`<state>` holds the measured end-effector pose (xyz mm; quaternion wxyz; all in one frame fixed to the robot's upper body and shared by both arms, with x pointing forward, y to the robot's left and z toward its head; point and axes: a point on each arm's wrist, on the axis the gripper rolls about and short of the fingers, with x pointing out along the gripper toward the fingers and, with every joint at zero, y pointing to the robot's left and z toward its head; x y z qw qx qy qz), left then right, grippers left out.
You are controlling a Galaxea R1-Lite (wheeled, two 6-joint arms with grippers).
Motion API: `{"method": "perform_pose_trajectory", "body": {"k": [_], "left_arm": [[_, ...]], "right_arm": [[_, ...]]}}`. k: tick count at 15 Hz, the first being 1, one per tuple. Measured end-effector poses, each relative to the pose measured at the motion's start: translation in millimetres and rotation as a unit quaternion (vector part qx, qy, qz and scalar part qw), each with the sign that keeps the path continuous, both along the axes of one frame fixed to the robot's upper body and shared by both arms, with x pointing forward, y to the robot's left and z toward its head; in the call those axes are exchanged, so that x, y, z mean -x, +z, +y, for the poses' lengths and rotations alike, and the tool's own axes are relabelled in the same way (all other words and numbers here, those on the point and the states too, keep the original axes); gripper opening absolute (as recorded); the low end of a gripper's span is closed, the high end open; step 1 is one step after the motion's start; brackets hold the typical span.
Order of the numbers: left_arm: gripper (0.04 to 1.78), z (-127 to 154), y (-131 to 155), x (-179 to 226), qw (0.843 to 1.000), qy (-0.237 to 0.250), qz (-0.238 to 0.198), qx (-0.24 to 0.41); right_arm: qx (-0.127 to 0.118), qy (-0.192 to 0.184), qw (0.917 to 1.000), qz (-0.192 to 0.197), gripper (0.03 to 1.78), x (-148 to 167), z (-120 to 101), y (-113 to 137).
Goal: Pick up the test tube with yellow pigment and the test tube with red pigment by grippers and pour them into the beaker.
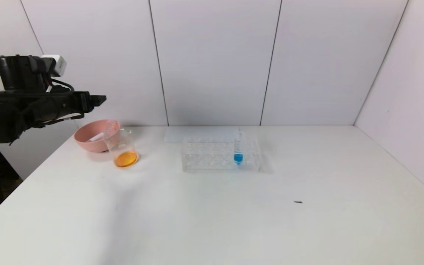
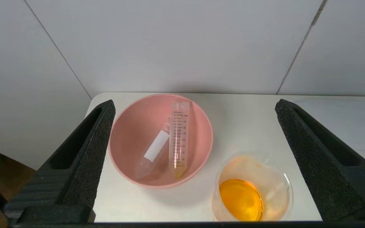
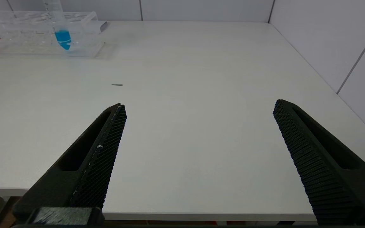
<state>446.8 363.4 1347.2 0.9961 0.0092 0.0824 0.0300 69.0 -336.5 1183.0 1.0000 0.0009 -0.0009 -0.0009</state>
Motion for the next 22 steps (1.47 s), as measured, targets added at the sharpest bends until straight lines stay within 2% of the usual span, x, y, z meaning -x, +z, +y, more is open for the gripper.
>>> {"method": "perform_pose_trajectory", "body": {"k": [6, 13, 17, 22], "left_arm": [[1.76, -8, 43, 72, 1.000, -0.005, -0.010, -0.020], [1.76, -16, 74, 175, 0.999, -0.008, -0.029, -0.028], [1.76, -22, 76, 249, 0.998, -0.011, -0.046, -0.049], [1.76, -29, 54, 332, 0.996, -0.012, -0.069, -0.063]], "right_arm": [[0.000, 0.000, 1.0000, 0.000, 1.70, 0, 0, 0], [0.000, 0.000, 1.0000, 0.000, 1.70, 0, 0, 0], [0.000, 0.000, 1.0000, 0.000, 1.70, 0, 0, 0], [0.000, 0.000, 1.0000, 0.000, 1.70, 0, 0, 0]]}}
